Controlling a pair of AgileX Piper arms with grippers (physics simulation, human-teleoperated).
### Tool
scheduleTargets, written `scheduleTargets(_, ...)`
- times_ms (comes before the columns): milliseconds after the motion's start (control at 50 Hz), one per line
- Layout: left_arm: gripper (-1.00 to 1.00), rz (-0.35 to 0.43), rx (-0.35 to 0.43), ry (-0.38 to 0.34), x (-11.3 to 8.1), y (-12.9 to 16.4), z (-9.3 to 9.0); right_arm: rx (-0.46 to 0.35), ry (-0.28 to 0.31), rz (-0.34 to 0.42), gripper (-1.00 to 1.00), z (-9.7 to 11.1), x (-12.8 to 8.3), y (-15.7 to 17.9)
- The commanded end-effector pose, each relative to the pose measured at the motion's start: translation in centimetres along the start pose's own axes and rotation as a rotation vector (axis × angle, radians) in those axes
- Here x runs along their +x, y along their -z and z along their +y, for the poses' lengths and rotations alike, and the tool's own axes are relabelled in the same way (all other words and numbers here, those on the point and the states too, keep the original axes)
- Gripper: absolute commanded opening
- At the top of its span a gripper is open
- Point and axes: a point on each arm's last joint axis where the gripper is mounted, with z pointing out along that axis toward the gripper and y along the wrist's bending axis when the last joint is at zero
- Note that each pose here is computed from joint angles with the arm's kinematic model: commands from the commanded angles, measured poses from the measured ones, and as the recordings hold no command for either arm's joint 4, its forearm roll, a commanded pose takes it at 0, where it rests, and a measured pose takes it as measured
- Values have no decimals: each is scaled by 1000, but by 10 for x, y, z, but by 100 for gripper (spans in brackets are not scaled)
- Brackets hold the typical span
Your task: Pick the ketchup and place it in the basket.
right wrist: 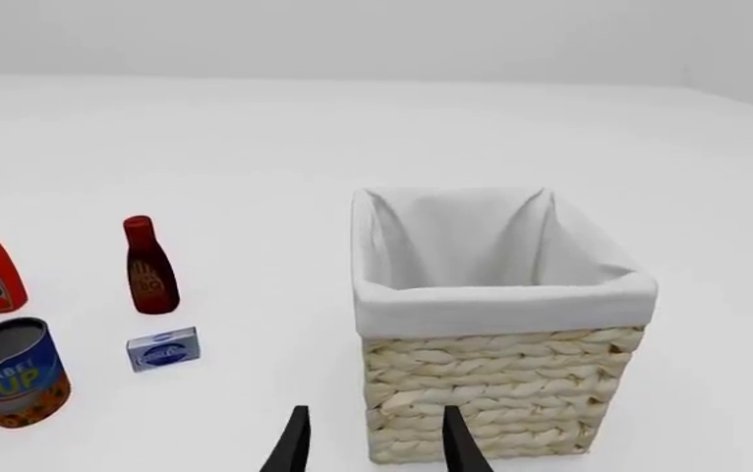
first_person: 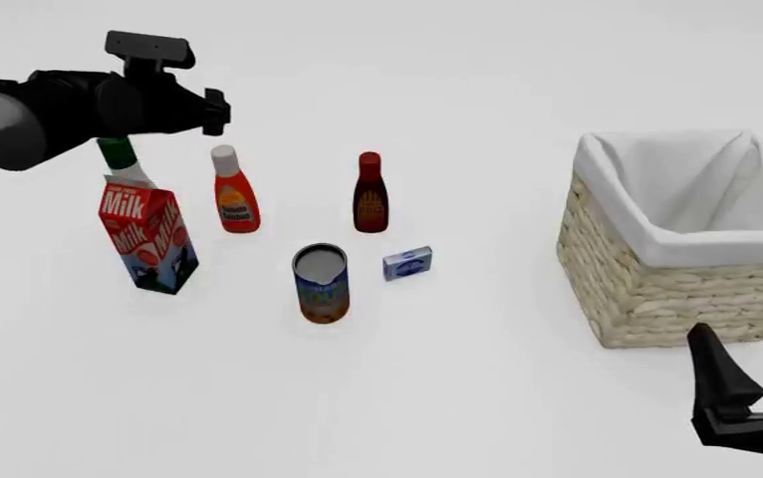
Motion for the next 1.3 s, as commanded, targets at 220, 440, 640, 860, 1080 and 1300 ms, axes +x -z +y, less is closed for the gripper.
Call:
scheduleTargets(220, 100, 22, -4, 18, 15, -19, 2, 1, 9, 6, 100, 0, 0, -3)
scheduleTargets(440, 100, 36, -5, 29, 25, -30, 2, 1, 10, 12, 100, 0, 1, -4)
scheduleTargets(640, 100, 39, -7, 36, 27, -37, 3, 1, 12, 18, 100, 0, 1, -6)
scheduleTargets(860, 100, 48, -10, 49, 34, -45, 4, 2, 13, 23, 100, 0, 2, -7)
scheduleTargets(1080, 100, 56, -6, 56, 38, -54, 2, 3, 11, 27, 100, 0, 2, -9)
scheduleTargets(1300, 100, 56, 0, 58, 38, -60, -1, 6, 8, 30, 100, -1, 2, -10)
